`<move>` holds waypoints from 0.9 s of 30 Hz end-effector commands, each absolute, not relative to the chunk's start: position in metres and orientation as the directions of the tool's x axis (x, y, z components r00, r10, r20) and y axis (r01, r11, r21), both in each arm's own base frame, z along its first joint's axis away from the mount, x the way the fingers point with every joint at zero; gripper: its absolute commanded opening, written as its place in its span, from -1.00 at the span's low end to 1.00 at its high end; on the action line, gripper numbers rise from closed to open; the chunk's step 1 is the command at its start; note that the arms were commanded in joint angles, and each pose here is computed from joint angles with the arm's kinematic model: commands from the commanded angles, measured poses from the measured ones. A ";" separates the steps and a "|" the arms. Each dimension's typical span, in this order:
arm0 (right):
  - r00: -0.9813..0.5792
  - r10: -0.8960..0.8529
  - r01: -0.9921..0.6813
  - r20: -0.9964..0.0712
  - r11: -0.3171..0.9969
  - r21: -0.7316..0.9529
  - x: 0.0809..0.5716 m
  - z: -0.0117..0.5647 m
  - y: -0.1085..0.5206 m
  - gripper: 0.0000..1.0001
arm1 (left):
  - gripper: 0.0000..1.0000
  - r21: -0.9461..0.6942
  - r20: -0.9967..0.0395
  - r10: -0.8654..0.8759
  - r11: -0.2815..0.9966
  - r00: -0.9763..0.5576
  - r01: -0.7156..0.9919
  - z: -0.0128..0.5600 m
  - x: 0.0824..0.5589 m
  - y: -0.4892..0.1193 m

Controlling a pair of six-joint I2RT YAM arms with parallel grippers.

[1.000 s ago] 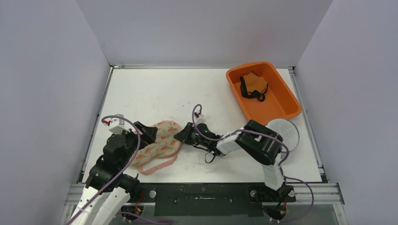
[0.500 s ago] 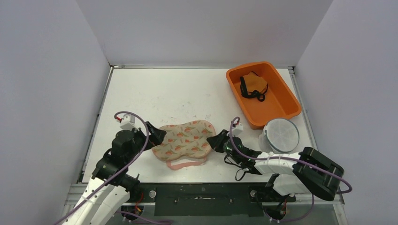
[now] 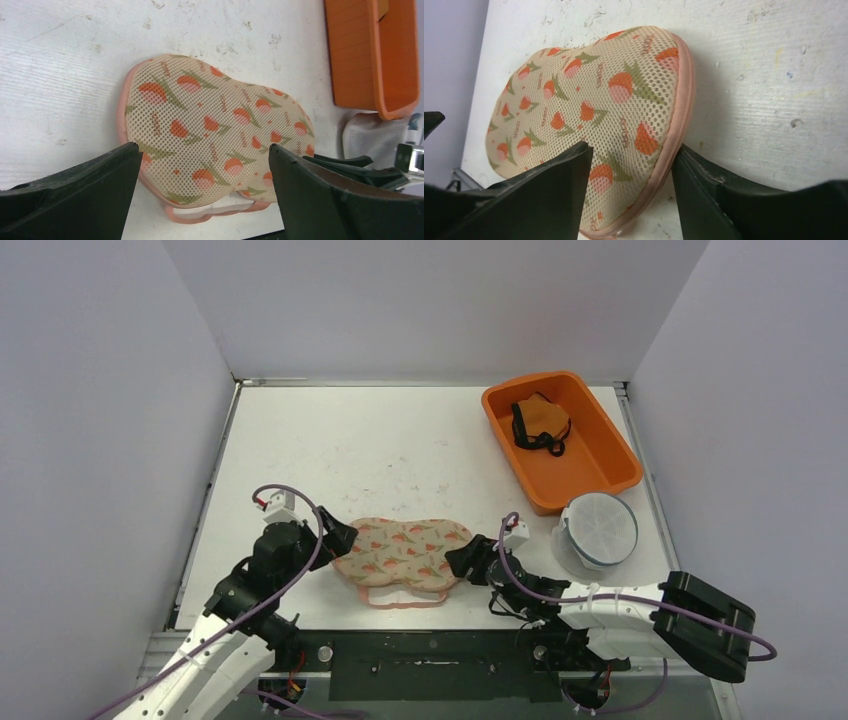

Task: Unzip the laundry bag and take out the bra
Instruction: Place the laundry bag at the center of the board.

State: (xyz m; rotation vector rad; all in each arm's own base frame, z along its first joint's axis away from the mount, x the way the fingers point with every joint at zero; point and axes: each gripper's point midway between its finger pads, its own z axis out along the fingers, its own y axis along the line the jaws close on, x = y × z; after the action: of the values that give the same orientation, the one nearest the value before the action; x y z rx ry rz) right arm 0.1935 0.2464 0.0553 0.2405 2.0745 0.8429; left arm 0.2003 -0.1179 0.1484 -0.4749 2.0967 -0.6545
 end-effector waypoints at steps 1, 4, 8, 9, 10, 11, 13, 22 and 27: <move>-0.559 0.453 -0.146 -0.694 0.771 0.620 0.201 0.075 0.243 0.36 | 0.99 -0.569 -0.624 -0.538 0.810 -0.567 -0.142 0.135 0.202 -0.118; -0.547 0.422 -0.157 -0.723 0.797 0.584 0.202 0.081 0.239 0.60 | 0.99 -0.551 -0.631 -0.520 0.823 -0.575 -0.139 0.134 0.202 -0.122; -0.517 0.383 -0.174 -0.765 0.828 0.533 0.207 0.098 0.232 0.74 | 0.99 -0.538 -0.646 -0.507 0.833 -0.571 -0.131 0.136 0.203 -0.126; -0.508 0.370 -0.181 -0.778 0.837 0.516 0.210 0.104 0.231 0.75 | 0.99 -0.535 -0.650 -0.504 0.835 -0.569 -0.129 0.137 0.203 -0.127; -0.501 0.355 -0.187 -0.789 0.846 0.500 0.213 0.110 0.229 0.76 | 0.99 -0.532 -0.654 -0.505 0.836 -0.563 -0.132 0.138 0.204 -0.127; -0.498 0.340 -0.195 -0.798 0.853 0.484 0.216 0.115 0.229 0.77 | 0.99 -0.530 -0.657 -0.508 0.837 -0.557 -0.138 0.138 0.205 -0.126; -0.492 0.316 -0.214 -0.811 0.860 0.464 0.224 0.126 0.228 0.78 | 0.99 -0.531 -0.662 -0.512 0.836 -0.548 -0.139 0.140 0.207 -0.127; -0.514 0.162 -0.298 -0.842 0.887 0.353 0.300 0.152 0.266 0.71 | 0.94 -0.605 -0.625 -0.611 0.773 -0.487 -0.192 0.135 0.207 -0.123; -0.551 0.162 -0.261 -0.819 0.898 0.353 0.347 0.134 0.289 0.65 | 0.93 -0.544 -0.657 -0.517 0.829 -0.550 -0.129 0.126 0.201 -0.133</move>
State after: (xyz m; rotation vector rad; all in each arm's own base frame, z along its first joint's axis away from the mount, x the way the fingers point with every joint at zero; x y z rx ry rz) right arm 0.3205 0.2747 0.1386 -0.0278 2.0759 0.5466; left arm 0.1995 -0.1228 0.1239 -0.5396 2.1119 -0.5501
